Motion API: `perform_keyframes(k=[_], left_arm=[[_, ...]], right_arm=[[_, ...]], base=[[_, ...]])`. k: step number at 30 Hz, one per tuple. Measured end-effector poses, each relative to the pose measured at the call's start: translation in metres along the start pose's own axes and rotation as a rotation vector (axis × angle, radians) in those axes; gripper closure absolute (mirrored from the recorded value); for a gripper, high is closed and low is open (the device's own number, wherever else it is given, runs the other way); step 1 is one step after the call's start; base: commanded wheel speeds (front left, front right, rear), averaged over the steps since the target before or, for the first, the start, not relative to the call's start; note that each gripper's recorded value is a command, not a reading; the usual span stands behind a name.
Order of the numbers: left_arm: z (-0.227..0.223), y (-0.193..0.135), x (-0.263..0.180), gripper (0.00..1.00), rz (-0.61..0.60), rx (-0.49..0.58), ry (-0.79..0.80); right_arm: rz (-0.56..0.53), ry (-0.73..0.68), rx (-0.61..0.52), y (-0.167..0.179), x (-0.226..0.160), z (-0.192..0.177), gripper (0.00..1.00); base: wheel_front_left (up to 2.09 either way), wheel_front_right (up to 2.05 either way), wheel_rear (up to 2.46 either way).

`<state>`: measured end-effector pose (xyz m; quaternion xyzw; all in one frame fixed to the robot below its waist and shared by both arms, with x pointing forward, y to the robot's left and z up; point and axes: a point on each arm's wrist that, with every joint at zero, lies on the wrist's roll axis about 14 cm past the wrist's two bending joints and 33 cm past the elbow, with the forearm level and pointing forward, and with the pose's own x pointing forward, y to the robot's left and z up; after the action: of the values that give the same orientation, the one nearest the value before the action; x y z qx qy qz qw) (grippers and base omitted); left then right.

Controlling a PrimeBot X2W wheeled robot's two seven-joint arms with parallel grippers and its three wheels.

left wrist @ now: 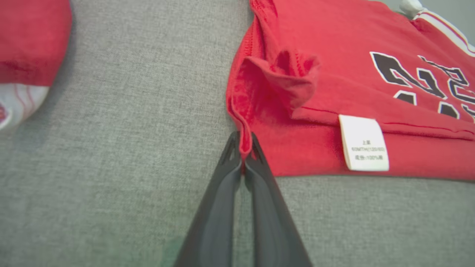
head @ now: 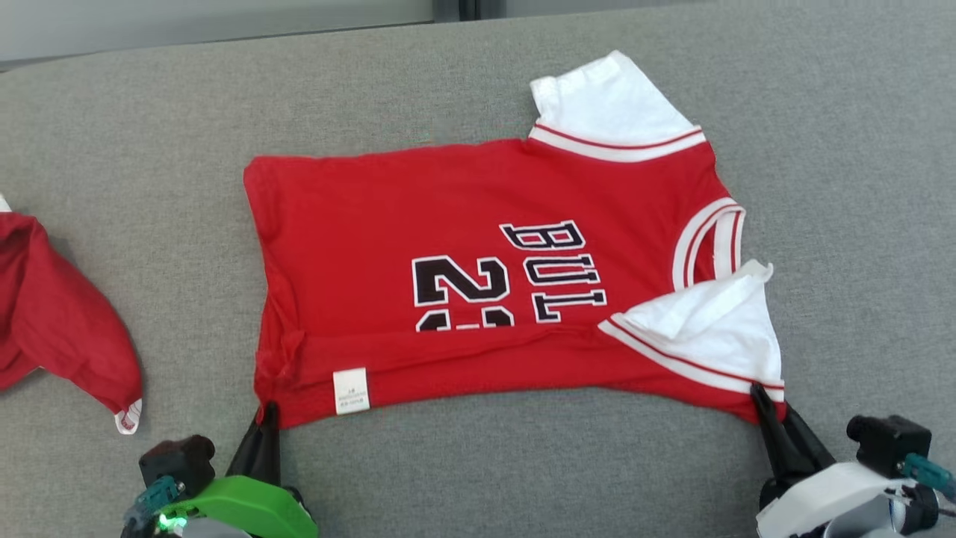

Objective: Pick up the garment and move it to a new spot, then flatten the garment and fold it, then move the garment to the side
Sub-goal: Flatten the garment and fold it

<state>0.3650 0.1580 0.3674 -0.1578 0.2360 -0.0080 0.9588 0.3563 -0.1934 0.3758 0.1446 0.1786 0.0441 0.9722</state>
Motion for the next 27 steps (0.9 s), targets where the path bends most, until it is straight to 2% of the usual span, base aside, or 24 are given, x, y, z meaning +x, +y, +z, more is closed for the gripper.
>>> perform_keyframes(k=[6,7,8,9,14,19,23,27], left_arm=[[-0.019,0.002,-0.026,1.0,0.02,-0.028,0.073],[-0.018,0.002,-0.027,1.0,0.021,-0.031,0.068],[-0.015,0.002,-0.028,0.56,0.023,-0.032,0.056],[-0.012,0.004,-0.029,0.0,0.031,-0.03,0.047],[0.021,0.006,-0.029,0.0,0.042,0.015,-0.092],[0.068,0.001,-0.033,0.0,0.047,0.099,-0.295],[0.102,-0.02,-0.038,0.0,0.013,0.155,-0.428],[0.119,-0.033,-0.044,0.0,-0.012,0.179,-0.488]], right_arm=[[-0.019,0.021,0.024,0.001,-0.026,-0.014,1.0],[-0.018,0.019,0.025,0.002,-0.027,-0.013,0.92],[-0.017,0.013,0.024,0.003,-0.027,-0.012,0.36],[-0.017,0.005,0.019,0.003,-0.026,-0.009,0.0],[-0.003,-0.099,-0.051,0.003,-0.02,0.026,0.0],[0.04,-0.282,-0.136,0.017,-0.019,0.086,0.0],[0.068,-0.37,-0.176,0.032,-0.024,0.12,0.0],[0.077,-0.405,-0.189,0.04,-0.029,0.136,0.0]], base=[[0.0,0.0,0.0],[0.0,0.0,0.0],[0.0,0.0,0.0],[0.0,0.0,0.0],[0.0,0.0,0.0],[0.0,0.0,0.0],[0.0,0.0,0.0],[0.0,0.0,0.0]])
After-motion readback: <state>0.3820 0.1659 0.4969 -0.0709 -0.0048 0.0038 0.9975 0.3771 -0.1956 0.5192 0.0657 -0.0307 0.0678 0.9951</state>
